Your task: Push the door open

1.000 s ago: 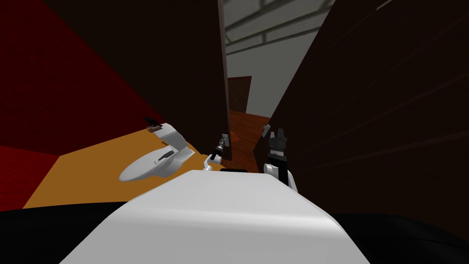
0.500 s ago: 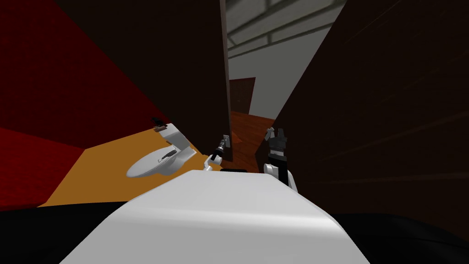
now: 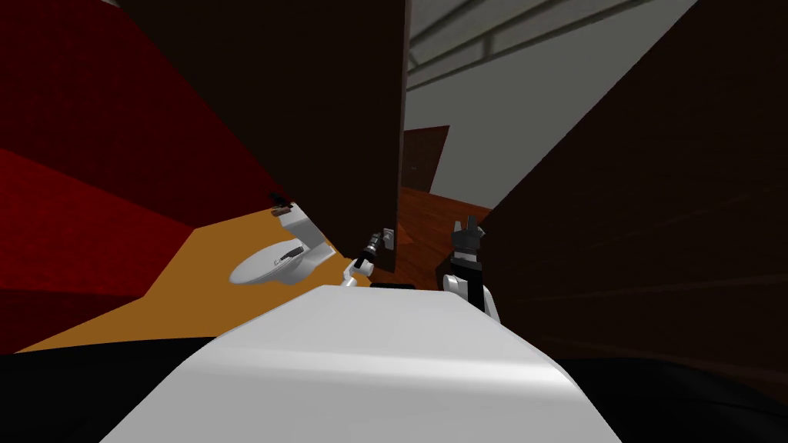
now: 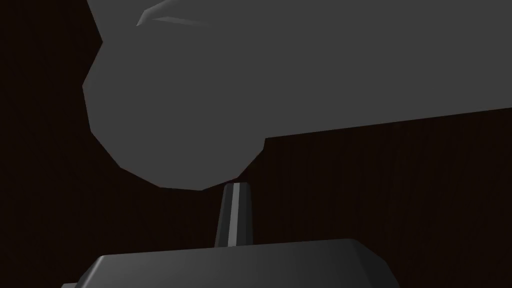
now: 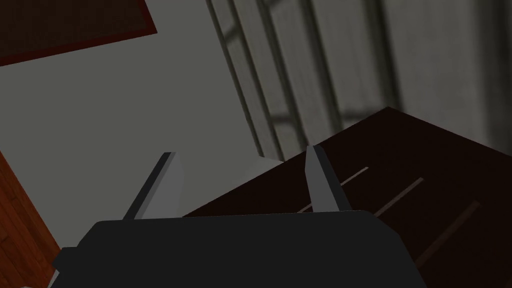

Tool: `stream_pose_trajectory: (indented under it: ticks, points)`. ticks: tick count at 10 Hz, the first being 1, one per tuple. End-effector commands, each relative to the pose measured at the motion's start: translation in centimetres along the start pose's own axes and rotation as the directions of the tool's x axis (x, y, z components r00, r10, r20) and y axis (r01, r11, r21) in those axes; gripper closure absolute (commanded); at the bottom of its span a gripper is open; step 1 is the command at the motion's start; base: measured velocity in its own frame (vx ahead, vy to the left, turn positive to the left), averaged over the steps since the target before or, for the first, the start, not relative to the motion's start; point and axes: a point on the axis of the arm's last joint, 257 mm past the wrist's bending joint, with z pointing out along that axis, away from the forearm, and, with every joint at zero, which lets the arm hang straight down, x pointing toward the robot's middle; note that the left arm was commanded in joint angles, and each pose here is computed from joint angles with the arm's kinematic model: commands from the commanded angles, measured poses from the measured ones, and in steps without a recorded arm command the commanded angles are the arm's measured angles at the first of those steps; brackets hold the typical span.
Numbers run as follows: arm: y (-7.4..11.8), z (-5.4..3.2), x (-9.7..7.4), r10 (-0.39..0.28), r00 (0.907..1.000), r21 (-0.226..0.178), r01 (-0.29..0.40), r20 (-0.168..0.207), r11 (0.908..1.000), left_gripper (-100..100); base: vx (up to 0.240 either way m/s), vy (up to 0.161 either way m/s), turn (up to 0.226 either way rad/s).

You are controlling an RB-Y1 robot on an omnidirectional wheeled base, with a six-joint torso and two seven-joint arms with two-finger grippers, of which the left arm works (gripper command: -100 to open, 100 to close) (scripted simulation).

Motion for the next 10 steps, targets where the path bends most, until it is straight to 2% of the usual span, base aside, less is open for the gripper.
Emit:
stream_pose_trajectory:
  ticks: [1,3,8,9,10]
  points:
    - [-0.1,-0.12,0.3,-0.006,1.0,0.001,0.006,-0.005,1.0,-100,-0.038,-0.046,0.07]
    - [-0.2,-0.18,0.6,-0.011,0.9999,0.001,0.011,-0.008,0.9999,-100,-0.203,0.015,-0.016]
    - [-1.0,-0.46,2.5,-0.055,0.9981,0.008,0.055,-0.027,0.9984,-100,-0.238,-0.009,0.022]
    - [-1.0,-0.34,2.4,-0.049,0.9985,0.007,0.049,-0.025,0.9988,-100,-0.112,-0.002,0.001]
    - [-0.9,-0.25,2.0,-0.043,0.9989,0.007,0.043,-0.022,0.9991,-100,0.086,-0.05,-0.035]
